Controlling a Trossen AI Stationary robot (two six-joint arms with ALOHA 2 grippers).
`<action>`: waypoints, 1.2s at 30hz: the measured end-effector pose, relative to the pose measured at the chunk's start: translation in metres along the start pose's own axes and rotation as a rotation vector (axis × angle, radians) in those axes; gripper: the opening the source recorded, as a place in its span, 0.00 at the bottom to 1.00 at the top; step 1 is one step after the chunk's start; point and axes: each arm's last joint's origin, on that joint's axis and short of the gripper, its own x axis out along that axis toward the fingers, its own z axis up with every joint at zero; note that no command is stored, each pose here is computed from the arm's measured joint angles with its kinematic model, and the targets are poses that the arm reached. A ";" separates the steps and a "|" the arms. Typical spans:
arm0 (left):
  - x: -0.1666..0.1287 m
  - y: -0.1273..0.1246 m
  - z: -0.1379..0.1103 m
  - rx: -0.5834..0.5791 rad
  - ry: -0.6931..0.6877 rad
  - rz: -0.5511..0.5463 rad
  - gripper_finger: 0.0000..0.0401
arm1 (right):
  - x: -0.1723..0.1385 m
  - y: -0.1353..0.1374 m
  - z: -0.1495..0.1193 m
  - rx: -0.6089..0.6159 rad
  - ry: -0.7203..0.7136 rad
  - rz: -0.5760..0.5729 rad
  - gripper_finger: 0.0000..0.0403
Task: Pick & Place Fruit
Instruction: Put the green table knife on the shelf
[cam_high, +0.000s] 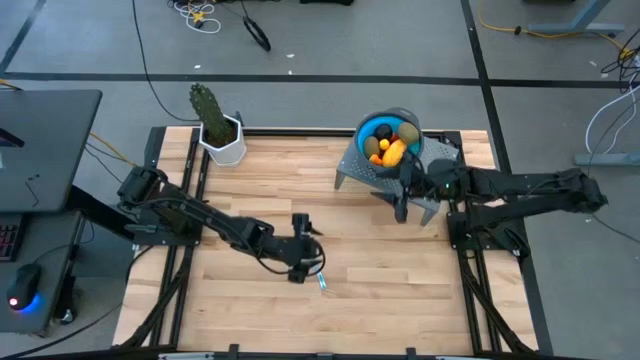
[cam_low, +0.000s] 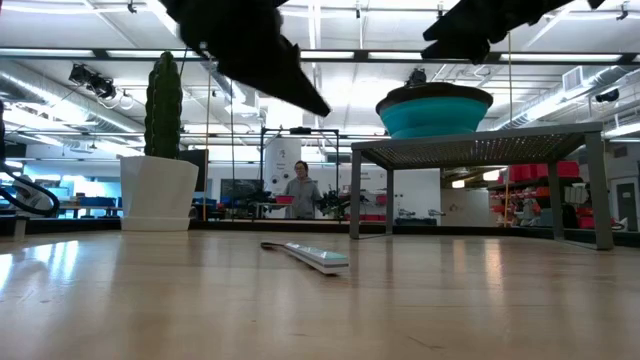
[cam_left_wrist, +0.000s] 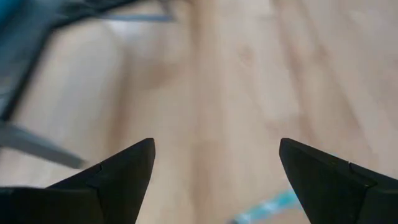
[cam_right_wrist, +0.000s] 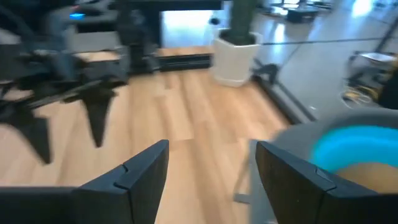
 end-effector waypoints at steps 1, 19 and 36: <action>-0.001 -0.002 -0.002 0.016 0.018 -0.034 0.88 | 0.000 0.006 -0.001 -0.012 0.003 0.020 0.63; 0.005 -0.008 -0.049 0.066 0.160 -0.132 0.88 | 0.045 0.112 -0.047 -0.172 0.186 0.187 0.63; 0.021 0.019 -0.103 0.014 -0.074 -0.251 0.84 | 0.056 0.137 -0.050 -0.112 0.093 0.244 0.63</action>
